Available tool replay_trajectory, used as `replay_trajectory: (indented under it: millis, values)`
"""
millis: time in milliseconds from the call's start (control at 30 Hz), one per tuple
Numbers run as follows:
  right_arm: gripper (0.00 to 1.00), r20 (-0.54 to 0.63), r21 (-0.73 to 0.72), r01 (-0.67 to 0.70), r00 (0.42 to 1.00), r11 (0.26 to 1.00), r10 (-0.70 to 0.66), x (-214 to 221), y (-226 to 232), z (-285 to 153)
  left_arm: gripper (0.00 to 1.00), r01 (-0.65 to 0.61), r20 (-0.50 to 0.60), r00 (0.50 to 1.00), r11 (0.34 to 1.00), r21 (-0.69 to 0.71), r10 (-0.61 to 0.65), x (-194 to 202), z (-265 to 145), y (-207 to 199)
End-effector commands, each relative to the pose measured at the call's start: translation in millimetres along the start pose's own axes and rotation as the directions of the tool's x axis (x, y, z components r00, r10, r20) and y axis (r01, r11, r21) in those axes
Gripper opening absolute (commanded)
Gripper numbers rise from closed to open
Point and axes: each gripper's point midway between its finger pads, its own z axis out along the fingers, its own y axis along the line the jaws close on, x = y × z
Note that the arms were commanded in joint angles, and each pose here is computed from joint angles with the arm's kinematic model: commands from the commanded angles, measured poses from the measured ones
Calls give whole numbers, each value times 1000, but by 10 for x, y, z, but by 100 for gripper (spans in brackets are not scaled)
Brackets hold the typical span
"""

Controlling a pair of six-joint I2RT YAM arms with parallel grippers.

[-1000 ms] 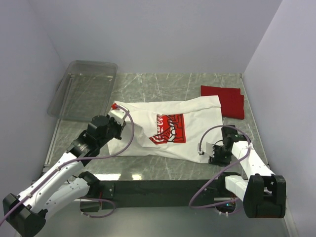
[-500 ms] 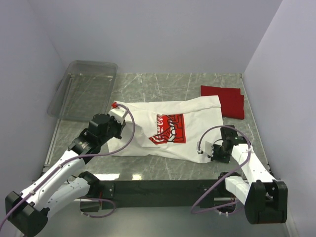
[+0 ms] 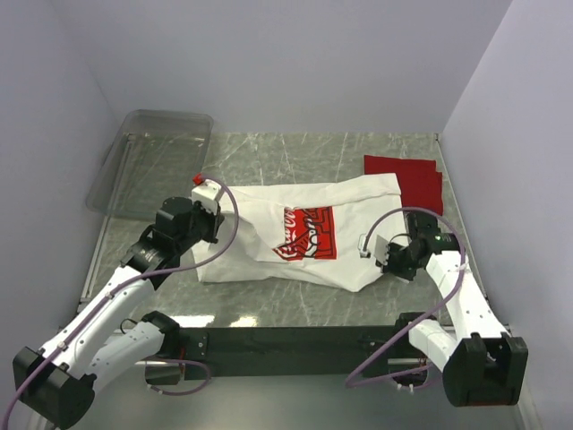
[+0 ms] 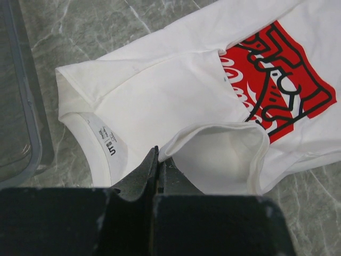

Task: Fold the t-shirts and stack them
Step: Fold the tshirt

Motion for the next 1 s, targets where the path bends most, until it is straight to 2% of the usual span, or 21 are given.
replay_trajectory:
  millis: [0,233,500,700,967]
  values:
    - [0,83,53,-118,990,992,114,-160,-248,-73,1,65,48,997,998,-14,-65,-276,-8,72]
    - [0,152,52,-270,954,962,259,-180,-638,-191,1,114,39,993,992,-61,-112,-466,74,271]
    - [0,158,17,-383,913,923,376,-142,-992,-137,0,118,5,993,986,-114,-119,-552,316,467]
    - [0,194,14,-432,886,902,421,-245,-1325,-179,1,103,-16,994,985,-137,-106,-600,516,592]
    - [0,206,3,-458,870,889,447,-294,-1500,-197,1,59,-83,994,980,-189,-76,-492,819,786]
